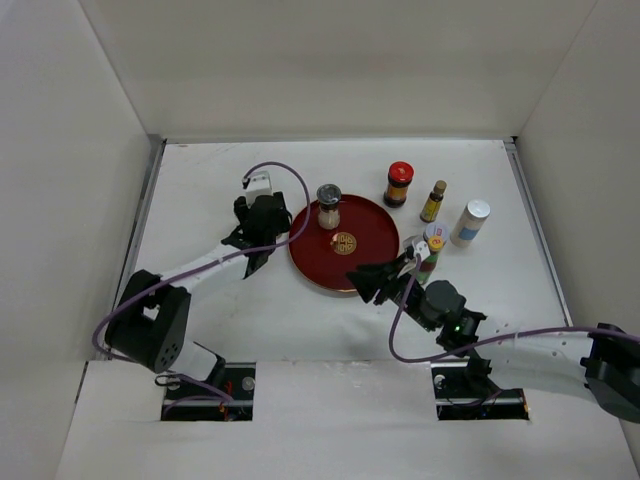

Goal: Organize the condiment bottles

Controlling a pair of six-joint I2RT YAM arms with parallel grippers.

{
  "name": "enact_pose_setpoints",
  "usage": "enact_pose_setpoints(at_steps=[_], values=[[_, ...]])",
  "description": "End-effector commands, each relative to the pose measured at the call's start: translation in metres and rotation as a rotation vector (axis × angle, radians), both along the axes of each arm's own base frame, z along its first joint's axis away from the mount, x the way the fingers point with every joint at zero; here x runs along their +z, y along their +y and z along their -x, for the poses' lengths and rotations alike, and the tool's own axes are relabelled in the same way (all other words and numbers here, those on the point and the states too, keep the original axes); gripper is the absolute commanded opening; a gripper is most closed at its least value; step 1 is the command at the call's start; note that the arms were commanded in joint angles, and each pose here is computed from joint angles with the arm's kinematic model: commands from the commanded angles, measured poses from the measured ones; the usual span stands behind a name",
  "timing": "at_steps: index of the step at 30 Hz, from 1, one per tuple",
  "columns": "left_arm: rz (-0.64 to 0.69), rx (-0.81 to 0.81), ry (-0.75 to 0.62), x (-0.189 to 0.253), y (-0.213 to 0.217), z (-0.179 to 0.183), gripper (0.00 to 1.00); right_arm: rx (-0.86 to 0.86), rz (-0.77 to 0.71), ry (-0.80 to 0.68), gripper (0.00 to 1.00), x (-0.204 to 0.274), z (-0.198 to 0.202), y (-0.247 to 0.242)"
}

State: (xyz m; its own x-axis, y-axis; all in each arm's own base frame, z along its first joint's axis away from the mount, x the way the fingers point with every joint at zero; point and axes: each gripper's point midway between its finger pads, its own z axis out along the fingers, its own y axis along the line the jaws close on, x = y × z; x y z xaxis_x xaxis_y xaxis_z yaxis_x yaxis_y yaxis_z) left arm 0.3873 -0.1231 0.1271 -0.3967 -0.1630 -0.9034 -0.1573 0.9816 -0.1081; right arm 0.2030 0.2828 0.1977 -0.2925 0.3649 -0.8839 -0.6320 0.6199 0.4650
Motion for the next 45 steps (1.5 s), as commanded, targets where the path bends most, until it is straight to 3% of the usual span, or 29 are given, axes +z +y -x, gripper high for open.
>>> enact_pose_setpoints(at_steps=[1, 11, 16, 20, 25, 29, 35, 45], values=[[0.044, -0.005, -0.052, 0.012, -0.007, -0.021, 0.59, 0.023, -0.067, -0.024, 0.48, 0.019, 0.001, 0.004], [0.043, 0.005, -0.066, 0.006, -0.011, -0.047, 0.56, 0.021, -0.061, -0.016, 0.49, 0.015, -0.002, 0.004], [0.034, 0.007, -0.07, 0.007, -0.011, -0.049, 0.37, 0.026, -0.064, -0.02, 0.48, 0.017, -0.002, 0.005], [0.041, 0.012, -0.107, 0.024, -0.01, -0.039, 0.28, 0.025, -0.067, -0.019, 0.48, 0.017, -0.002, 0.004], [0.082, 0.0, -0.23, 0.077, -0.019, -0.021, 0.27, 0.017, -0.067, -0.012, 0.48, 0.015, -0.004, 0.003], [0.126, -0.059, -0.255, 0.09, -0.044, -0.019, 0.27, 0.014, -0.067, -0.01, 0.48, 0.014, -0.005, 0.003], [0.125, -0.14, -0.212, 0.071, -0.09, -0.026, 0.27, 0.01, -0.072, -0.012, 0.48, 0.015, -0.006, 0.001], [0.093, -0.173, -0.143, 0.029, -0.116, -0.034, 0.28, 0.004, -0.072, -0.012, 0.48, 0.015, -0.007, -0.001]])
